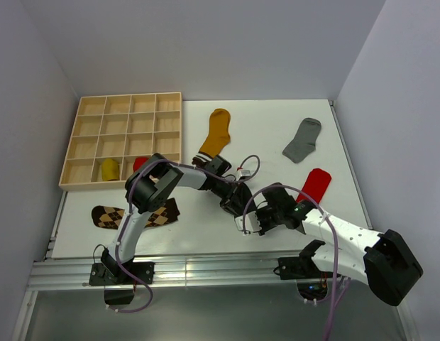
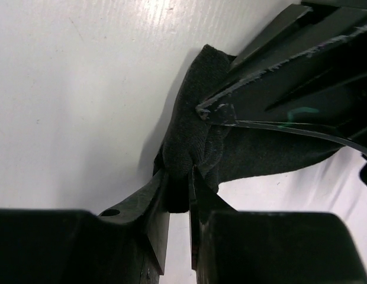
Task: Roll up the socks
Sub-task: Roll the sock at the center of the board.
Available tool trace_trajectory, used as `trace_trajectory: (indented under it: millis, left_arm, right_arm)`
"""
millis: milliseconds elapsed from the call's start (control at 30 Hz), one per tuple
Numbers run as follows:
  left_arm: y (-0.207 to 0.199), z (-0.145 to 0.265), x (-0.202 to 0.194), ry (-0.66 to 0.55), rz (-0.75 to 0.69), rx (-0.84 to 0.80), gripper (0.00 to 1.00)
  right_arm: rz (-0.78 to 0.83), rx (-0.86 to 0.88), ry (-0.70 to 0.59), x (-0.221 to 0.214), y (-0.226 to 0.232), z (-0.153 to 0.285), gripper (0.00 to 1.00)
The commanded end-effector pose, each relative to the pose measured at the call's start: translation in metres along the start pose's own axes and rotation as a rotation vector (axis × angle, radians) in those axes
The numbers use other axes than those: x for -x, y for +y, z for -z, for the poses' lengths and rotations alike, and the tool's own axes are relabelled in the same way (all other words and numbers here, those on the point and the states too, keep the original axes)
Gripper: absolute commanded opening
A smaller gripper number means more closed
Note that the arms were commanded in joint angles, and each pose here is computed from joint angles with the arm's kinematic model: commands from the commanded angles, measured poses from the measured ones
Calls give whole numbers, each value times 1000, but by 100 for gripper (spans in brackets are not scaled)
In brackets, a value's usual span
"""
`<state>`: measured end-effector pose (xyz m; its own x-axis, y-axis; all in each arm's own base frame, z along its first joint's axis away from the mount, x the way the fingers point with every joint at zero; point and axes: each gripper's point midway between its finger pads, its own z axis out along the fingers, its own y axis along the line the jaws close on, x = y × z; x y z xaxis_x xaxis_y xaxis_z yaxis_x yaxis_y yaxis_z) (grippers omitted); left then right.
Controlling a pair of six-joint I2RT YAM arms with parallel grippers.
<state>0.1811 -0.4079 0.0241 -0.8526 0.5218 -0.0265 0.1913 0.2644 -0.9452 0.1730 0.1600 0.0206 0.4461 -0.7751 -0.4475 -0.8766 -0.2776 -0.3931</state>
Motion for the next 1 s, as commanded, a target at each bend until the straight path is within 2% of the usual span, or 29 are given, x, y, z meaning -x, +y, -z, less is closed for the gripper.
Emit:
trace_trajectory:
  millis: [0,233,400,667,867,967]
  left_arm:
    - [41,11,9,-92,28,221,24]
    - [22,35,28,-171,-14,234,30]
    - [28,58,46,-272,-22,381,27]
    - [34,72,75,-358,-24,461,26]
    - [45,75,90,-387,-18,513,23]
    - [51,74,94,-397,-22,526,20]
  right_arm:
    - [-1,78,61,-9,13,6,15]
    - [-43,126,82,-9,17,9,15]
    - [-56,121,96,-10,15,10,15]
    - [-95,158,94,-5,12,12,15]
    - [-126,251,38,16,9,19,16]
    - [-169,361,11,27,14,23,16]
